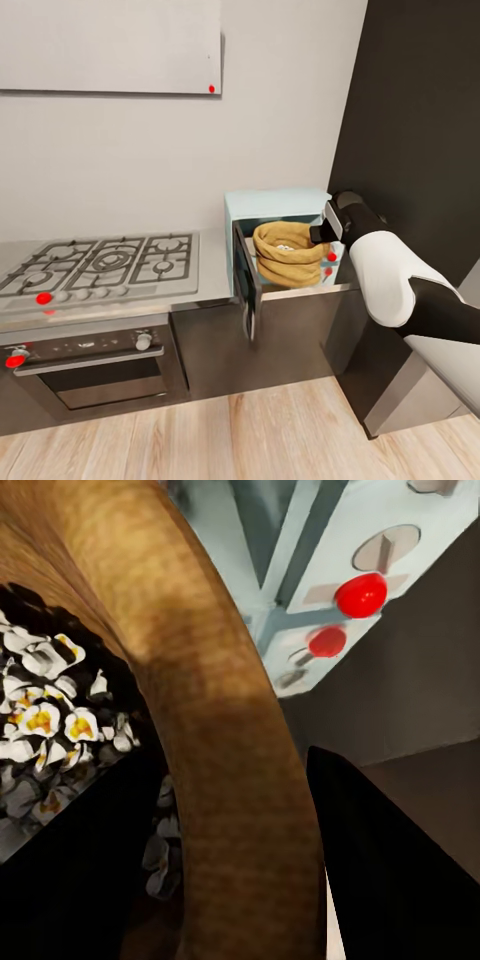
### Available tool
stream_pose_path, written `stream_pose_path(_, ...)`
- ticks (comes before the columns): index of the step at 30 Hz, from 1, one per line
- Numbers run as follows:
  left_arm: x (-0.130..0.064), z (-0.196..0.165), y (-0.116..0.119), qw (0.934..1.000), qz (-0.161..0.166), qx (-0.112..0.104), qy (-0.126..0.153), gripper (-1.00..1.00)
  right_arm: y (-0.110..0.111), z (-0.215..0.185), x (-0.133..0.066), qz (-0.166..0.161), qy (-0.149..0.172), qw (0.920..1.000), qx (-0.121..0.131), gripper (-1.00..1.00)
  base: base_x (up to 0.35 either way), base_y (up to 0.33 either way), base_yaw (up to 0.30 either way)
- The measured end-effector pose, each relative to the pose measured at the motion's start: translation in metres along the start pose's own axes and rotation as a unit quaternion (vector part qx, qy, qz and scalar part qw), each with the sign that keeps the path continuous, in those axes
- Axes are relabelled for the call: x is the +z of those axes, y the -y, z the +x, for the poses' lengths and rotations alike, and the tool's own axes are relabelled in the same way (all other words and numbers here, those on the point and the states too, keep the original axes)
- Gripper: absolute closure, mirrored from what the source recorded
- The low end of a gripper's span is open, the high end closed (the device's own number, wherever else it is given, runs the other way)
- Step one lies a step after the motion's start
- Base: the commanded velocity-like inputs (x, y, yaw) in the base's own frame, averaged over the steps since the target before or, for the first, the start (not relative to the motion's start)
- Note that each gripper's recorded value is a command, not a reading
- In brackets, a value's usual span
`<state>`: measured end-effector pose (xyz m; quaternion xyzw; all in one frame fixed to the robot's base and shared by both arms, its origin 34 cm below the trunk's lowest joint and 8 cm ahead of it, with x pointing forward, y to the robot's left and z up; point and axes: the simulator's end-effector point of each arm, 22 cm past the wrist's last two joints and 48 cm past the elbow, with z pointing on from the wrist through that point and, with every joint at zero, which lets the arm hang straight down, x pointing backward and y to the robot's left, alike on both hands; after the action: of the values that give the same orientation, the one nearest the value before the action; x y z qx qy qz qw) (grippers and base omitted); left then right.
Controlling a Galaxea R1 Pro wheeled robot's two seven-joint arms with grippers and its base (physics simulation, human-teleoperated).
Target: In the kitchen, take the popcorn bag from the countertop, put it into the microwave, and heat it until the popcorn is cooked so the cooked popcorn ends up inside the bag.
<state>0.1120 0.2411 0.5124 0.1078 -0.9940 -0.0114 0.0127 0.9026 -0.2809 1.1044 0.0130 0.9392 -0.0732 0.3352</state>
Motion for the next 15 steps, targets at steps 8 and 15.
stream_pose_path(8, 0.0, 0.0003, -0.0001, 1.0, 0.0, 0.0, 0.0, -1.0, -0.0005, 0.0, 0.0, 0.0, 0.0, 1.0, 0.0, 1.0, 0.194, 0.0, 0.0)
stream_pose_path(15, 0.0, 0.0, -0.0002, 1.0, 0.0, 0.0, 0.0, -1.0, -0.0012, 0.0028, 0.002, 0.0, -0.004, 1.0, -0.002, 1.0, 0.189, 0.0, 0.0)
